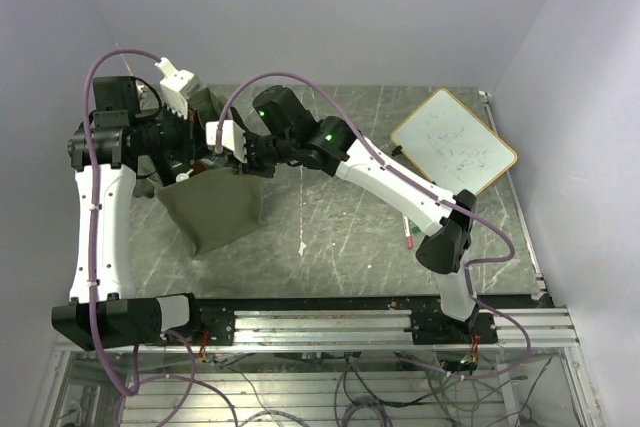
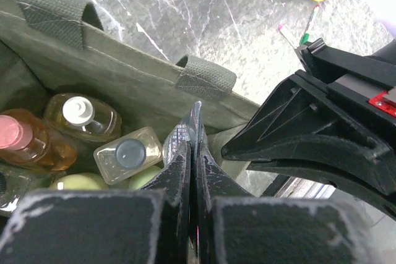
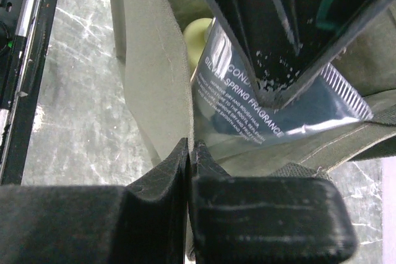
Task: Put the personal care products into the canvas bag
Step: Place the care product in the canvas bag.
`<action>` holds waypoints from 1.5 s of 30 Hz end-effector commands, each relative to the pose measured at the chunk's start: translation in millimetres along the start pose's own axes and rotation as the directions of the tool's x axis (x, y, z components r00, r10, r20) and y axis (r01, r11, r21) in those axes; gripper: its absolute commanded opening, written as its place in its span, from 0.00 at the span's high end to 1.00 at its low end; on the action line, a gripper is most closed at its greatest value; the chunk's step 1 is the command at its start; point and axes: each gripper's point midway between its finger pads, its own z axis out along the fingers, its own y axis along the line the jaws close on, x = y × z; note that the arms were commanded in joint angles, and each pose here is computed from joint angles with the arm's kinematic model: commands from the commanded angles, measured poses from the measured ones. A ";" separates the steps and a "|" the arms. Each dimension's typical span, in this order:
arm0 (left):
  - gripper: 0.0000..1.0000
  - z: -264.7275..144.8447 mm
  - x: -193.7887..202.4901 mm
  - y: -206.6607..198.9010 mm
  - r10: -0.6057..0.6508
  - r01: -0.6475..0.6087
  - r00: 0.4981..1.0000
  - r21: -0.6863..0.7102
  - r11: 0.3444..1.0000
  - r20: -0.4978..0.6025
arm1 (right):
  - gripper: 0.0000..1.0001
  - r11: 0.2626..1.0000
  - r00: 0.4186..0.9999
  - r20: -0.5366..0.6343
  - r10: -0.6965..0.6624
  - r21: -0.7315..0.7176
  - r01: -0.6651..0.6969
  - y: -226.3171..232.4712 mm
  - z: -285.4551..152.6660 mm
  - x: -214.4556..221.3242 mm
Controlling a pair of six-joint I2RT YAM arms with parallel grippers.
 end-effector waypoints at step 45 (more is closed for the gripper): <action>0.93 79.2 84.9 -7.3 0.284 -0.198 0.935 0.352 0.915 -0.213 | 1.00 0.990 0.983 0.149 -0.107 0.112 0.091 -25.6 -15.0 -51.2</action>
